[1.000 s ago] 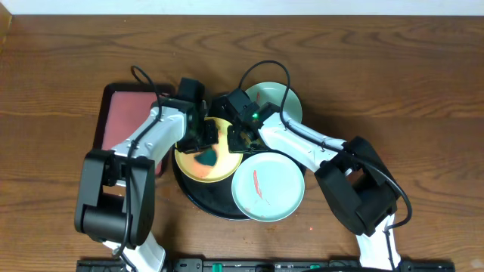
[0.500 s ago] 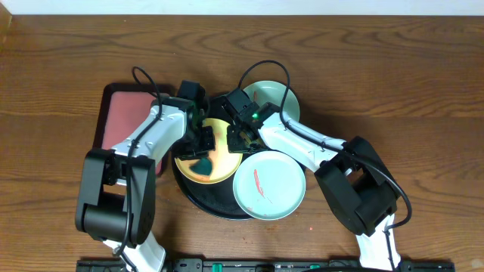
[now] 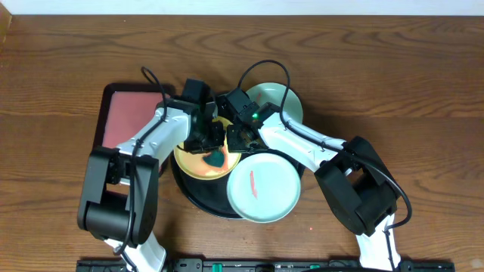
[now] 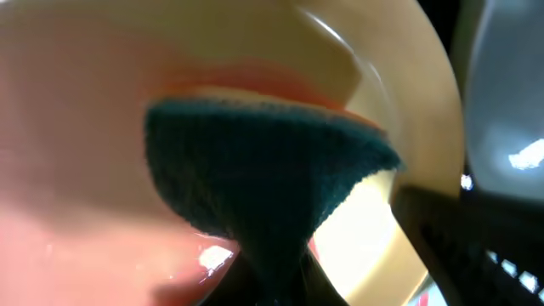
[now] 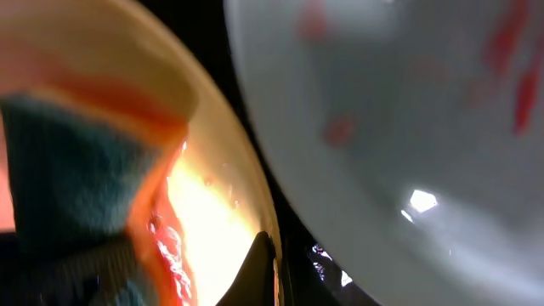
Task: Clean dirty plates on tray and stack at the side
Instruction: 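Scrub the yellow plate with the sponge while right gripper holds rim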
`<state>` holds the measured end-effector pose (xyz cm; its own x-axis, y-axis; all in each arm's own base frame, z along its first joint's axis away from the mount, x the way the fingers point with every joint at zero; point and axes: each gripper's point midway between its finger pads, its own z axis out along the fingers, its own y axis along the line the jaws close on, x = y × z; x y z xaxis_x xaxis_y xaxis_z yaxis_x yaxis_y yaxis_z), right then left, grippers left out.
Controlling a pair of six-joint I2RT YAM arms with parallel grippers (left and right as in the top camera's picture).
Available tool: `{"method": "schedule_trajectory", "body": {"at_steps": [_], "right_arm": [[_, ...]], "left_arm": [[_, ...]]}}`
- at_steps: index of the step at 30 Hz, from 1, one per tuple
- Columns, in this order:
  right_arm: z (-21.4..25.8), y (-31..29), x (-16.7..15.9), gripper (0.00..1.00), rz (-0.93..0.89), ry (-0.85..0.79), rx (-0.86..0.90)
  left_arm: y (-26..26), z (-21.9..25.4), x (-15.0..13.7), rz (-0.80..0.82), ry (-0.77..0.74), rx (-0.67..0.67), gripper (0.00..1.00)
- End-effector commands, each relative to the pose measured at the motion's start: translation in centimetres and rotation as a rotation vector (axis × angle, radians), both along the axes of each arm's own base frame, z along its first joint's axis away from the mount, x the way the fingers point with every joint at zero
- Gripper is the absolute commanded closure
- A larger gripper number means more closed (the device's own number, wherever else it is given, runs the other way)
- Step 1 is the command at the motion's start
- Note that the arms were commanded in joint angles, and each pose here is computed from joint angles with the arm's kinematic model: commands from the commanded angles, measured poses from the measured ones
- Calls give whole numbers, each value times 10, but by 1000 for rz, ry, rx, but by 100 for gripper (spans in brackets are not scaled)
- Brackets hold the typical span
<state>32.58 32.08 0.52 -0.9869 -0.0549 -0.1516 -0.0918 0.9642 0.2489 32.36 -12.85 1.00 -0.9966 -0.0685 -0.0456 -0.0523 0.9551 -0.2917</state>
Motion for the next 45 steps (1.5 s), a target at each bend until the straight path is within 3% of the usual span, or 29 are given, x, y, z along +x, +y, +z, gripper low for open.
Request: {"method": "schedule_trajectory", "body": {"at_steps": [1, 5, 10, 15, 21, 25, 29, 33, 39, 45], "right_arm": [[-14, -4, 0, 99, 0, 12, -34], [-14, -4, 0, 99, 0, 10, -33], [-14, -4, 0, 99, 1, 11, -33], [-14, -4, 0, 99, 1, 12, -34], [-14, -4, 0, 99, 1, 12, -33], [-14, -4, 0, 99, 1, 13, -33], [-14, -4, 0, 99, 0, 12, -33], [-14, -4, 0, 99, 0, 12, -33], [-14, -4, 0, 99, 0, 12, -34], [-14, -5, -1, 99, 1, 15, -36]], "left_arm": [[60, -14, 21, 61, -94, 341, 93], [93, -9, 17, 141, -95, 526, 92], [91, -11, 1, 125, -30, 516, 93], [58, -17, -26, 87, 107, 320, 93], [-16, 0, -49, -53, 214, -124, 93], [-33, 8, -45, -60, 205, -233, 93], [-37, 8, -32, -65, 144, -247, 93], [-28, 2, -9, -65, 41, -174, 92], [33, -13, 20, 104, -66, 192, 92], [61, 11, 33, 137, -122, 357, 93]]}}
